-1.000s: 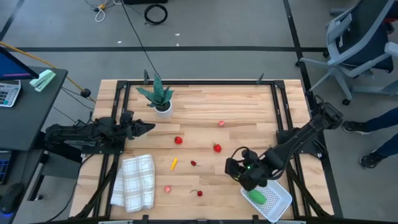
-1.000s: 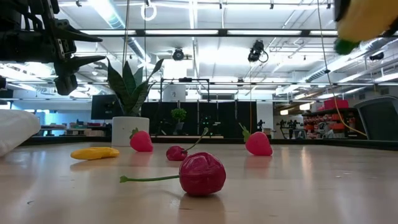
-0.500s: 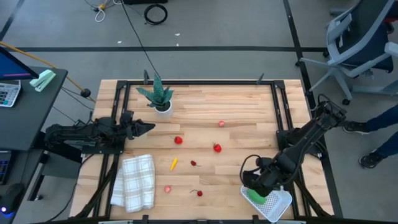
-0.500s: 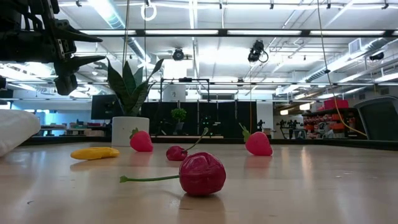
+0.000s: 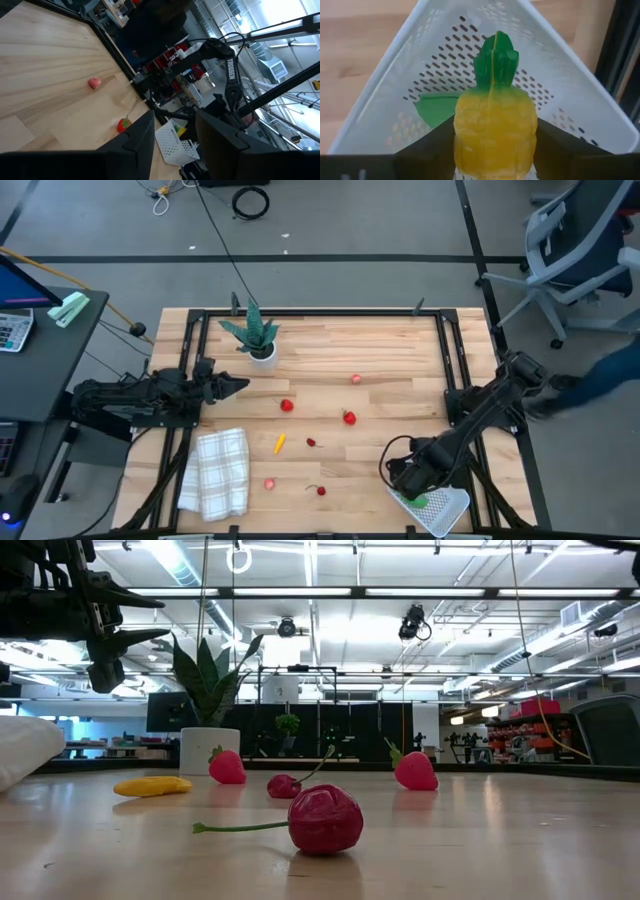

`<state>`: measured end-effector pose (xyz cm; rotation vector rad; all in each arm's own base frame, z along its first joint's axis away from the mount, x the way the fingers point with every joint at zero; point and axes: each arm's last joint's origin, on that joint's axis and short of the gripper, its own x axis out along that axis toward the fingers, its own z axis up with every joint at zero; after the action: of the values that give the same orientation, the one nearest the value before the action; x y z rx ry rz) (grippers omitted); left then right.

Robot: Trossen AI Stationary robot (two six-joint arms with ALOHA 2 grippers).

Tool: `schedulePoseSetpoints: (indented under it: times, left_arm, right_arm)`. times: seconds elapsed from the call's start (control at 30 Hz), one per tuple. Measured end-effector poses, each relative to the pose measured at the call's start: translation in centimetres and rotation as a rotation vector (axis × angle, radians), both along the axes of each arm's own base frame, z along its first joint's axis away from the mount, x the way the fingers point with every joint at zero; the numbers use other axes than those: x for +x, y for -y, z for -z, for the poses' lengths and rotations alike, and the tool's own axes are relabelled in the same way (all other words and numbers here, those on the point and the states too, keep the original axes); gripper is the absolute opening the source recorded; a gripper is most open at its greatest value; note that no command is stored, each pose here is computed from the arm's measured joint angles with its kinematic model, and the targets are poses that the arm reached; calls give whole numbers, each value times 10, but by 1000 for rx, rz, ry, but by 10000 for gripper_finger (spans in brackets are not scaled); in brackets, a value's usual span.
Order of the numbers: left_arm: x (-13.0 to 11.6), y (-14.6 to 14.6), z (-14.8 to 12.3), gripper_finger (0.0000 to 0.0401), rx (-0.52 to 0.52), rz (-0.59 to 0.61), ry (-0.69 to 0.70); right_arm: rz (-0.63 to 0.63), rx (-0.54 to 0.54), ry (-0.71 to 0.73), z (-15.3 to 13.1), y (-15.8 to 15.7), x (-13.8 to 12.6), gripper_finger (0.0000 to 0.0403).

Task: Pick and placing Produce into tupperware
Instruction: Put the yellow pineapple into the white bin

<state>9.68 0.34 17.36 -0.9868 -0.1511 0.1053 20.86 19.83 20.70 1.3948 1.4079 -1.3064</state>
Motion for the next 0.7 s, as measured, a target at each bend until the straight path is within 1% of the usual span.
schedulePoseSetpoints:
  times: [0.17, 0.37, 0.7]
  left_arm:
    - [0, 0, 0, 153, 0, 0, 0]
    - [0, 0, 0, 157, 0, 0, 0]
    - [0, 0, 0, 149, 0, 0, 0]
  right_arm:
    - [11, -11, -12, 14, 0, 6, 213]
    - [33, -2, -1, 28, 2, 7, 214]
    - [43, 10, 20, 40, 4, 5, 244]
